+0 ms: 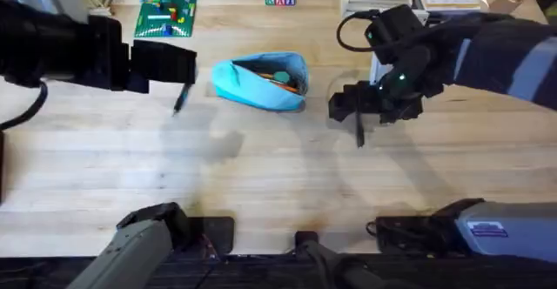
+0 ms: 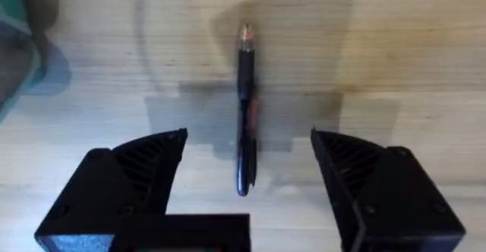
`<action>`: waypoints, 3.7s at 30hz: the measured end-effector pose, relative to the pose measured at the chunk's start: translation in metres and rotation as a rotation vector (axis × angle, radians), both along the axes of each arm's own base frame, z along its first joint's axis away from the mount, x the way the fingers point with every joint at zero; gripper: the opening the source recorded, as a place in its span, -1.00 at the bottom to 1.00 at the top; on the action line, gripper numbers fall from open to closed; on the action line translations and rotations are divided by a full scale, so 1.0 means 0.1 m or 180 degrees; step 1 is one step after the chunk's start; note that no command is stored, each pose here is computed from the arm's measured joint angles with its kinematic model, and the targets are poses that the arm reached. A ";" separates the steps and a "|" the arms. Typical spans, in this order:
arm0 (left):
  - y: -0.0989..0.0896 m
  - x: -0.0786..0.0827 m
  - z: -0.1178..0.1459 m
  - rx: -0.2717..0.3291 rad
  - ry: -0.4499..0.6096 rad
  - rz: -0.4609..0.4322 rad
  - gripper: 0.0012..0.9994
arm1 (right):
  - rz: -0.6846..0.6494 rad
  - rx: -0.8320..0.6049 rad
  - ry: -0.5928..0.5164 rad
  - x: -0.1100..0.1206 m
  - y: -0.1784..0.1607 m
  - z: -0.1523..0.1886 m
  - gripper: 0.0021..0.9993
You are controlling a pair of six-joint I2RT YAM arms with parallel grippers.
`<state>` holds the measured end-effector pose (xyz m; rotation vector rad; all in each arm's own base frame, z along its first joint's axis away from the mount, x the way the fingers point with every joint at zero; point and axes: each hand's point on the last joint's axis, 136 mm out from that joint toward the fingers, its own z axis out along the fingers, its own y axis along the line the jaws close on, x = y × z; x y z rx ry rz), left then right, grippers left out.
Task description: Unzip the bag, pick up the pens from the table one at a time and place them inside, then zip the bag closed.
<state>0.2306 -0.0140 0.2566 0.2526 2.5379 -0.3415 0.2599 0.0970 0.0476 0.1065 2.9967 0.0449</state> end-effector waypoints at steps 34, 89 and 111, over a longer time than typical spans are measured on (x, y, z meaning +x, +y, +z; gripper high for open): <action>0.00 0.00 0.00 0.0000 0.0002 0.0000 0.99 | -0.0016 -0.0075 -0.0041 0.14 -0.01 -0.11 -0.92; 0.00 0.00 0.00 0.0000 0.0001 0.0000 0.99 | 0.3480 0.0454 -0.2336 0.44 0.86 1.71 -0.94; 0.00 -0.01 0.00 -0.0003 0.0011 0.0000 0.99 | 0.4294 0.0712 -0.2836 0.74 1.66 1.49 -0.94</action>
